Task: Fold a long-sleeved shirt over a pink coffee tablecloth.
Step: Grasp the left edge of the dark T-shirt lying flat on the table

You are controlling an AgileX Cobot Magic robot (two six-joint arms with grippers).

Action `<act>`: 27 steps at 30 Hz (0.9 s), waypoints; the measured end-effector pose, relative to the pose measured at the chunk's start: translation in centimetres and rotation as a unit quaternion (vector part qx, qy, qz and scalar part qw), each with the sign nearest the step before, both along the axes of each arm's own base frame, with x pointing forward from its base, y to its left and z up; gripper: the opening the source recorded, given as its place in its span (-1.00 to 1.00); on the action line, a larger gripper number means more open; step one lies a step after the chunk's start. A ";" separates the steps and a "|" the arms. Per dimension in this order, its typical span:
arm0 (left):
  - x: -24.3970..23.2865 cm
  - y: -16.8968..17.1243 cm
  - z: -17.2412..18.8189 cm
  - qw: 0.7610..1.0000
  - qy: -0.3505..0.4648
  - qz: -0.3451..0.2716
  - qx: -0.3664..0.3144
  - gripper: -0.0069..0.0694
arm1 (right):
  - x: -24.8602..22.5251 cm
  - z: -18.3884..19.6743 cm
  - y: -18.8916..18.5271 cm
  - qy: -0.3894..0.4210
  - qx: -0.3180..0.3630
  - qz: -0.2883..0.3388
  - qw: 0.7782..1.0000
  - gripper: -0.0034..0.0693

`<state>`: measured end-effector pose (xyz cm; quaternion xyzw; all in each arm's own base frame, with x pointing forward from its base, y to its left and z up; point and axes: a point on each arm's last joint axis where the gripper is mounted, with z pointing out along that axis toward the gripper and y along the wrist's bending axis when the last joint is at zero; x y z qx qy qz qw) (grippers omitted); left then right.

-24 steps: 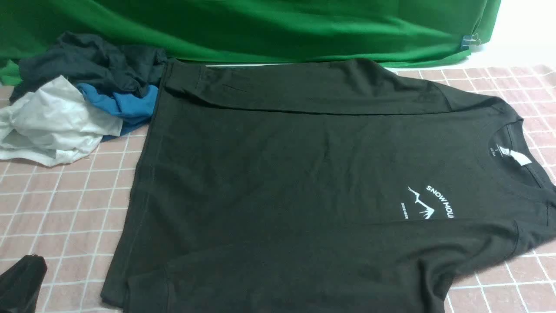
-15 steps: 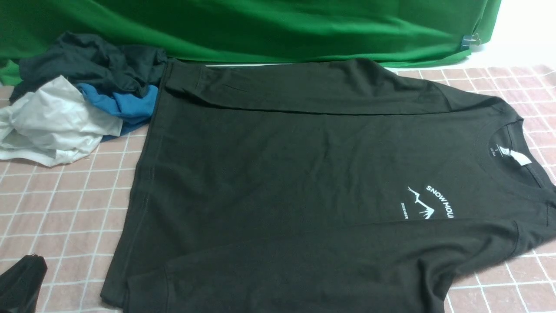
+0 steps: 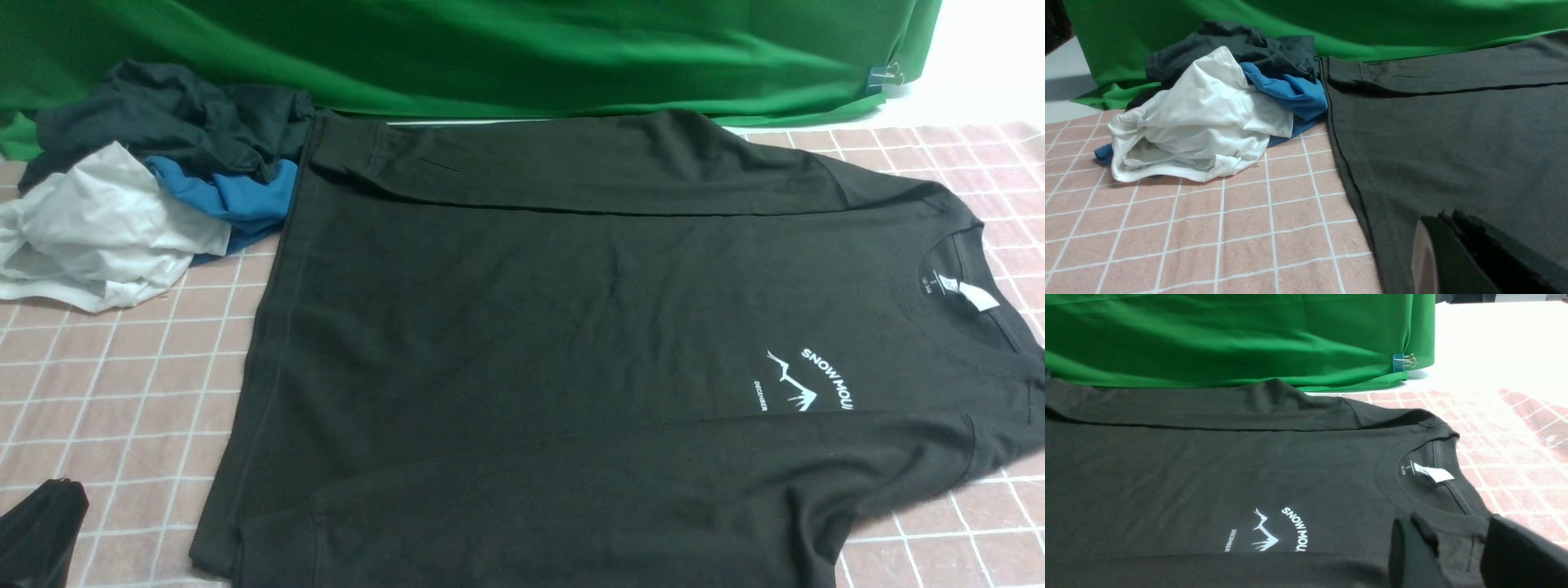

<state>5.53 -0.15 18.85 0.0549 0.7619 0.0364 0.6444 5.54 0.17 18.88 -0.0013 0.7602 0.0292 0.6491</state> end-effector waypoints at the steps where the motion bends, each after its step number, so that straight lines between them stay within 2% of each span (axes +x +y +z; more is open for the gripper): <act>1: 0.0 0.0 0.0 1.000 0.000 0.000 0.000 -0.77 | 0.0 0.0 0.0 0.000 0.000 0.000 1.000 -0.25; 4: 0.0 0.0 0.1 1.000 -0.003 0.000 0.001 -0.77 | 0.0 0.0 0.0 0.000 0.000 0.000 1.000 -0.25; 6: 0.1 0.0 0.4 0.999 -0.024 0.002 -0.027 -0.77 | 0.0 0.0 0.0 0.000 0.000 0.000 1.000 -0.25; 8: 0.1 -0.1 0.8 0.996 -0.045 0.005 -0.081 -0.77 | 0.0 0.0 0.0 0.000 0.000 0.000 1.000 -0.25; 10: 0.1 0.0 1.7 0.972 -0.088 0.014 -0.217 -0.77 | 0.0 0.0 0.0 0.000 0.000 0.000 1.000 -0.25; 12: 0.1 0.2 2.3 0.948 -0.117 0.022 -0.296 -0.77 | 0.0 0.0 0.0 0.000 0.000 0.000 1.000 -0.25; 16: 0.0 0.5 3.0 0.927 -0.159 0.029 -0.339 -0.77 | 0.0 0.0 0.0 0.000 0.000 0.000 1.000 -0.25; 20: 0.0 0.4 2.8 0.913 -0.145 0.028 -0.380 -0.77 | 0.0 0.0 0.0 0.000 0.000 0.000 1.000 -0.25; 25: -0.2 -0.2 3.6 0.914 -0.096 0.009 -0.394 -0.77 | 0.0 0.0 0.0 0.000 0.000 0.000 1.000 -0.25; 27: -0.7 -0.6 5.5 0.928 -0.095 -0.013 -0.360 -0.77 | 0.0 0.0 0.0 0.000 0.000 0.000 1.000 -0.25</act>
